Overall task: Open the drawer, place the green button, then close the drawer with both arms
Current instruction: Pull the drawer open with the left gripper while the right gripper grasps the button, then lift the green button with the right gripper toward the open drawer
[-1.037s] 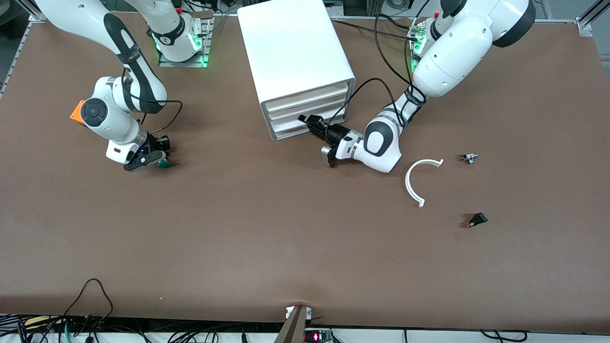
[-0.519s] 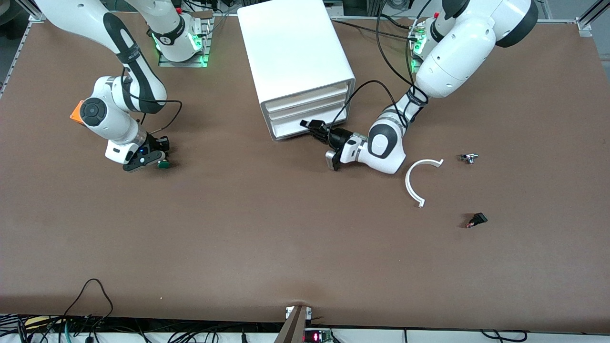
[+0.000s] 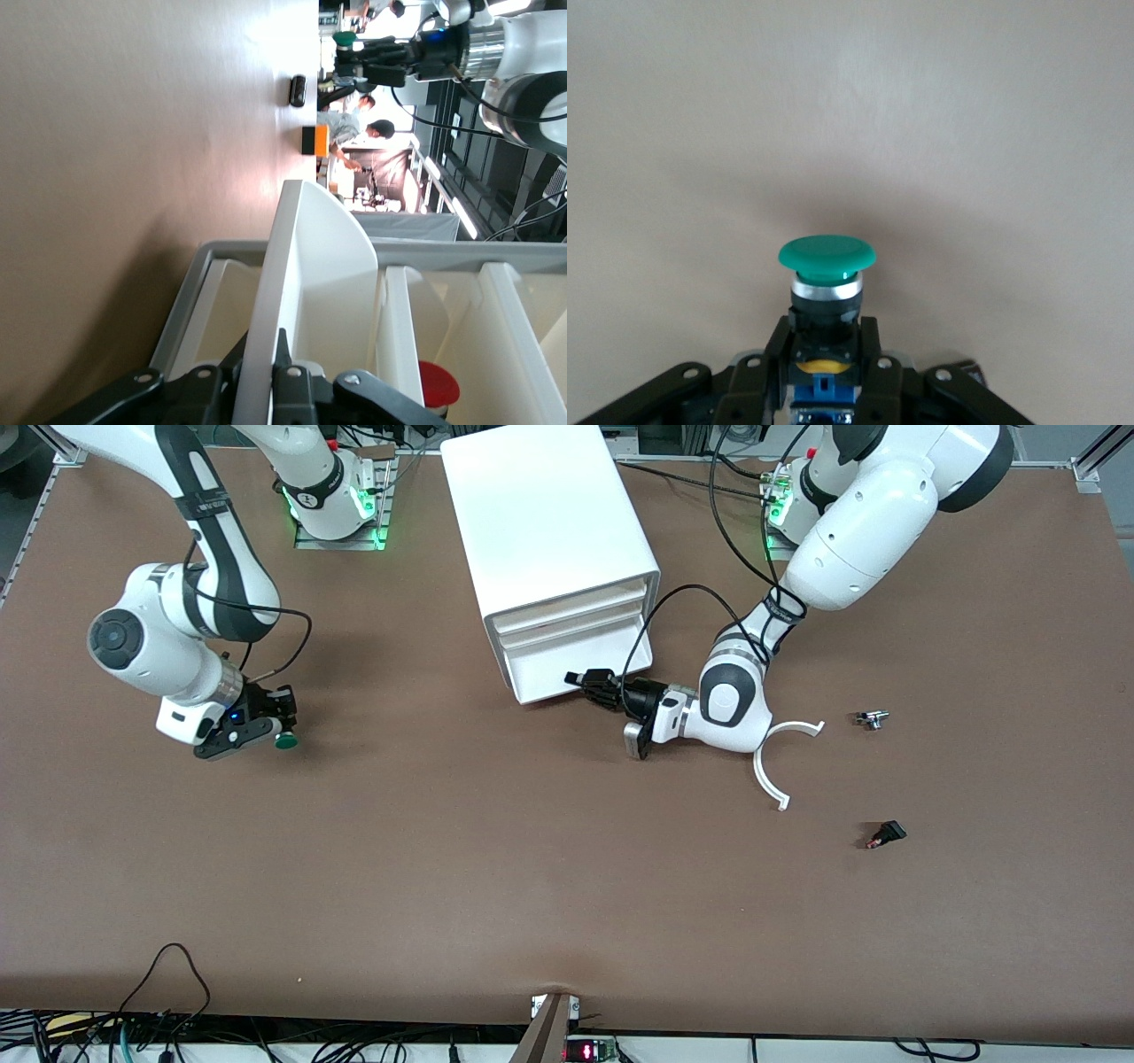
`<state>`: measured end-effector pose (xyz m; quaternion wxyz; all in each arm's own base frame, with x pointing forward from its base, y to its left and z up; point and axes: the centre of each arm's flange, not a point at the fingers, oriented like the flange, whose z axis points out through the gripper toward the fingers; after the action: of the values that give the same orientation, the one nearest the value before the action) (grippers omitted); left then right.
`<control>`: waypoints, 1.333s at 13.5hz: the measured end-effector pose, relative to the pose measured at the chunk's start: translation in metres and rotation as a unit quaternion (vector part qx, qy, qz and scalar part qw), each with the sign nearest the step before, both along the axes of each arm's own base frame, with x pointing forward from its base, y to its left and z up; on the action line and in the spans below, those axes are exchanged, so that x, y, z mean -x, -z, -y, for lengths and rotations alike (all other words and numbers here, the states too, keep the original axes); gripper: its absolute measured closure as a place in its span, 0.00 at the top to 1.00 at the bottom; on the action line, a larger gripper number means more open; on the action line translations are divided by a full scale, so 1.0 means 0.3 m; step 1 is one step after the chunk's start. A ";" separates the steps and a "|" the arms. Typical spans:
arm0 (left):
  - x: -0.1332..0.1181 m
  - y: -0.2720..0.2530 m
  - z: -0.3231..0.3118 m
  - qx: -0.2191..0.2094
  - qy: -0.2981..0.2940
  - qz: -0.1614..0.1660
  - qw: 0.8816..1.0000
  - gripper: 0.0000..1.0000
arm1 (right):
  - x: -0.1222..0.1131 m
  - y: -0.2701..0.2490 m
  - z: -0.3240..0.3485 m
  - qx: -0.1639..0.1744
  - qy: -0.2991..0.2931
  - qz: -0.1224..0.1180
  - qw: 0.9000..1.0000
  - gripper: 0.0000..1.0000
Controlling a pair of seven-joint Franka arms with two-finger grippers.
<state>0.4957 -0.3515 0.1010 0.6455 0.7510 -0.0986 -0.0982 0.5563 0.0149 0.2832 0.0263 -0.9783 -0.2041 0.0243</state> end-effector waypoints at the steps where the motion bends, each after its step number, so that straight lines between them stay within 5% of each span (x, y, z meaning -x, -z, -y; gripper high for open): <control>1: -0.015 -0.001 -0.012 0.000 -0.016 0.005 1.000 0.09 | -0.036 -0.039 -0.024 -0.005 -0.001 0.001 1.000 0.33; 8: -0.053 -0.004 -0.061 -0.018 -0.088 0.062 0.994 0.15 | -0.142 -0.234 -0.514 -0.009 0.067 -0.010 0.998 0.33; 11: -0.070 0.006 -0.078 -0.048 -0.120 0.060 0.990 0.48 | -0.145 -0.276 -0.688 -0.007 0.098 -0.009 0.995 0.33; 15: -0.100 0.004 -0.126 -0.065 -0.153 0.015 0.986 0.93 | -0.112 -0.278 -0.879 -0.004 0.128 -0.008 0.992 0.33; 18: -0.104 -0.070 -0.144 -0.080 -0.159 -0.024 0.984 1.00 | -0.068 -0.290 -0.992 -0.004 0.151 -0.007 0.988 0.33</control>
<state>0.5269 -0.3084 0.1220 0.5933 0.8034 0.0456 -0.0204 0.5768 0.3125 0.3703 0.0346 -0.9976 -0.0536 0.0262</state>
